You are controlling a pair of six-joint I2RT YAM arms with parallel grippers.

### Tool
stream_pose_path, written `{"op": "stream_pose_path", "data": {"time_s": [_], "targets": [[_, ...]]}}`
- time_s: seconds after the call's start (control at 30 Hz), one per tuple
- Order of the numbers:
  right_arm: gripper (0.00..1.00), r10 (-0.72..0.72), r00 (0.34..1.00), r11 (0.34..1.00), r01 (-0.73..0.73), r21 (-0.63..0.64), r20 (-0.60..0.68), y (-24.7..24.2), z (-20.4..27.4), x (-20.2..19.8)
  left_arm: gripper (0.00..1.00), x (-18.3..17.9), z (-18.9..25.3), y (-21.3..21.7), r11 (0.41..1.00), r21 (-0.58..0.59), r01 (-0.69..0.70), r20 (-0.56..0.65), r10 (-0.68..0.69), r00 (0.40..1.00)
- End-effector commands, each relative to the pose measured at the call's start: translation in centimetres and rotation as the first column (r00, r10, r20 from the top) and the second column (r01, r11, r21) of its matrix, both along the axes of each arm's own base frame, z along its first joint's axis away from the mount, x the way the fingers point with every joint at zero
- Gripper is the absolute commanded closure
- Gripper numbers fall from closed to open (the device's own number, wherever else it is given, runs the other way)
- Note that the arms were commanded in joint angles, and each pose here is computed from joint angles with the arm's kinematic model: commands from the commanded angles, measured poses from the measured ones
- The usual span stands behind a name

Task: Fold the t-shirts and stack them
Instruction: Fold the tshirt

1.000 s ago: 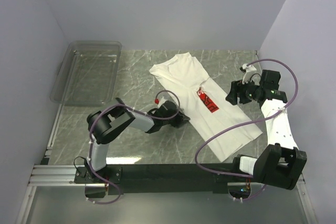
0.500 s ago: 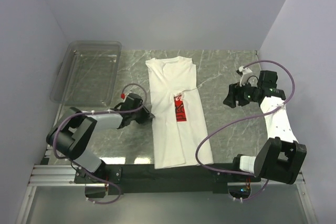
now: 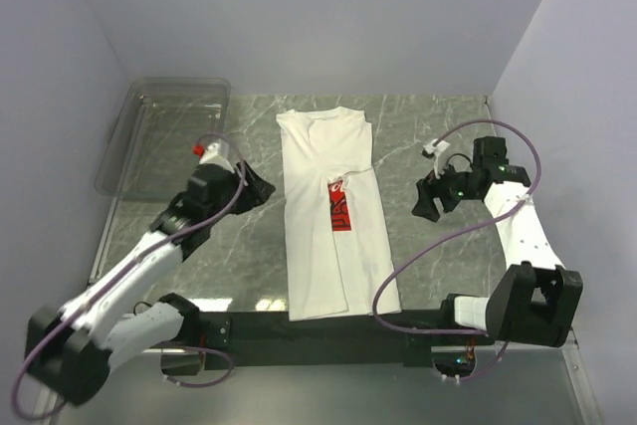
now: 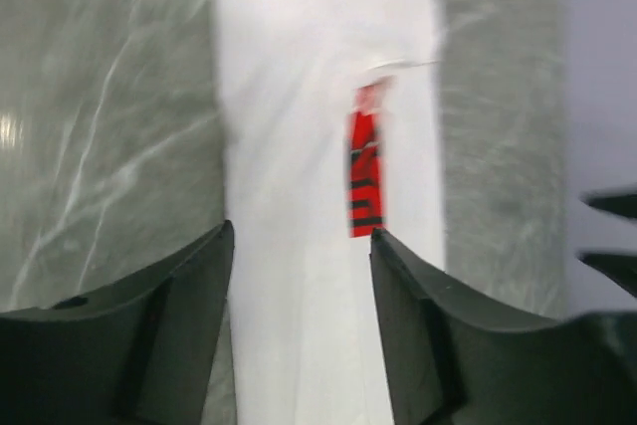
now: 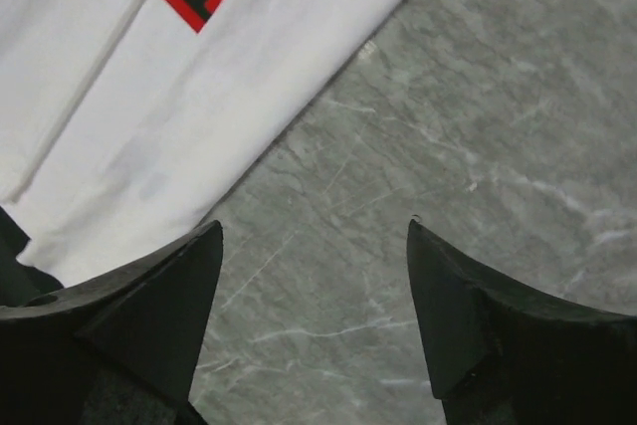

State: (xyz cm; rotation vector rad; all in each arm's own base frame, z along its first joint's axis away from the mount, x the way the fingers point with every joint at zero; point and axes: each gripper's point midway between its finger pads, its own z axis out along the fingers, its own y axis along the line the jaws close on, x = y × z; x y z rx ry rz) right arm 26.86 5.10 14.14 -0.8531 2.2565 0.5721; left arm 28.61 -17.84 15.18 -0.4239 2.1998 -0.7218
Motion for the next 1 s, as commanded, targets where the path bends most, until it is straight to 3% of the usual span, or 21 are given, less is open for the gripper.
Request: {"op": "stream_pose_path", "data": {"time_s": [0.0, 0.07, 0.1, 0.17, 0.23, 0.33, 0.37, 0.4, 0.43, 0.5, 0.53, 0.6, 0.73, 0.77, 0.8, 0.87, 0.9, 0.97], "targets": [[0.18, 0.202, 0.964, 0.979, -0.196, -0.051, 0.172, 2.2, 2.6, 0.0, 0.36, -1.0, 11.5, -0.3, 0.984, 0.076, 0.158, 0.435, -0.175, 0.883], [0.14, 0.343, 0.890, 0.939, -0.326, -0.109, 0.300, 3.2, 3.0, -0.4, 0.29, -3.6, 16.9, -0.9, 0.947, 0.181, 0.264, 0.651, -0.317, 0.690], [0.13, 0.421, 0.816, 0.906, -0.397, -0.144, 0.397, 4.0, 4.1, -1.3, 0.03, -4.3, 19.0, -0.9, 0.939, 0.214, 0.269, 0.717, -0.338, 0.610], [0.12, 0.515, 0.677, 0.847, -0.496, -0.192, 0.526, 5.6, 3.8, -2.5, 0.01, -6.5, 21.3, -1.3, 0.876, 0.375, 0.302, 0.773, -0.476, 0.419], [0.11, 0.551, 0.583, 0.815, -0.531, -0.233, 0.597, 7.0, 4.7, -3.7, 0.01, -7.3, 21.5, -1.6, 0.815, 0.496, 0.300, 0.754, -0.576, 0.316], [0.15, 0.766, 0.396, 0.605, -0.710, -0.361, 0.505, 8.4, 2.4, -8.2, 0.01, -8.6, 19.4, -2.5, 0.684, 0.619, 0.387, 0.638, -0.724, 0.260], [0.18, 0.818, 0.350, 0.528, -0.772, -0.354, 0.457, 8.5, 1.4, -10.5, 0.01, -9.5, 17.9, -2.9, 0.630, 0.634, 0.449, 0.578, -0.771, 0.266], [0.19, 0.841, 0.333, 0.491, -0.801, -0.343, 0.425, 8.4, 0.7, -11.5, 0.00, -10.2, 17.0, -3.2, 0.597, 0.643, 0.479, 0.547, -0.797, 0.258], [0.20, 0.880, 0.296, 0.424, -0.840, -0.338, 0.370, 8.3, -0.7, -13.2, 0.01, -11.4, 15.9, -4.0, 0.539, 0.669, 0.512, 0.512, -0.833, 0.208], [0.20, 0.910, 0.271, 0.377, -0.855, -0.356, 0.314, 7.8, -2.1, -14.4, 0.02, -12.9, 14.2, -3.8, 0.495, 0.690, 0.529, 0.466, -0.862, 0.199], [0.20, 0.921, 0.271, 0.361, -0.867, -0.345, 0.282, 7.6, -3.5, -15.3, 0.02, -14.3, 13.1, -4.4, 0.454, 0.695, 0.558, 0.446, -0.880, 0.161], [0.20, 0.931, 0.284, 0.351, -0.867, -0.353, 0.230, 7.7, -4.7, -15.7, 0.02, -15.7, 12.5, -4.3, 0.437, 0.699, 0.566, 0.442, -0.886, 0.138], [0.25, 0.932, 0.340, 0.362, -0.880, -0.306, 0.125, 8.5, -6.5, -16.6, 0.03, -15.9, 10.2, -4.2, 0.444, 0.698, 0.562, 0.412, -0.891, 0.192], [0.26, 0.917, 0.384, 0.398, -0.871, -0.288, 0.104, 9.0, -6.8, -16.4, 0.03, -15.6, 9.5, -4.4, 0.434, 0.703, 0.564, 0.392, -0.897, 0.203], [0.28, 0.939, 0.335, 0.343, -0.889, -0.303, 0.079, 9.6, -7.2, -17.2, 0.01, -15.5, 9.0, -4.5, 0.424, 0.707, 0.566, 0.375, -0.904, 0.208], [0.28, 0.933, 0.355, 0.356, -0.880, -0.314, 0.060, 10.3, -8.1, -17.3, 0.00, -15.3, 7.5, -5.1, 0.384, 0.724, 0.574, 0.323, -0.923, 0.210], [0.29, 0.948, 0.315, 0.310, -0.887, -0.342, 0.042, 10.7, -8.5, -17.9, 0.01, -15.2, 7.1, -5.2, 0.364, 0.736, 0.572, 0.304, -0.931, 0.201], [0.30, 0.950, 0.311, 0.302, -0.888, -0.348, 0.033, 11.1, -9.1, -18.4, 0.01, -15.2, 6.1, -5.4, 0.325, 0.761, 0.561, 0.258, -0.946, 0.199]]}}
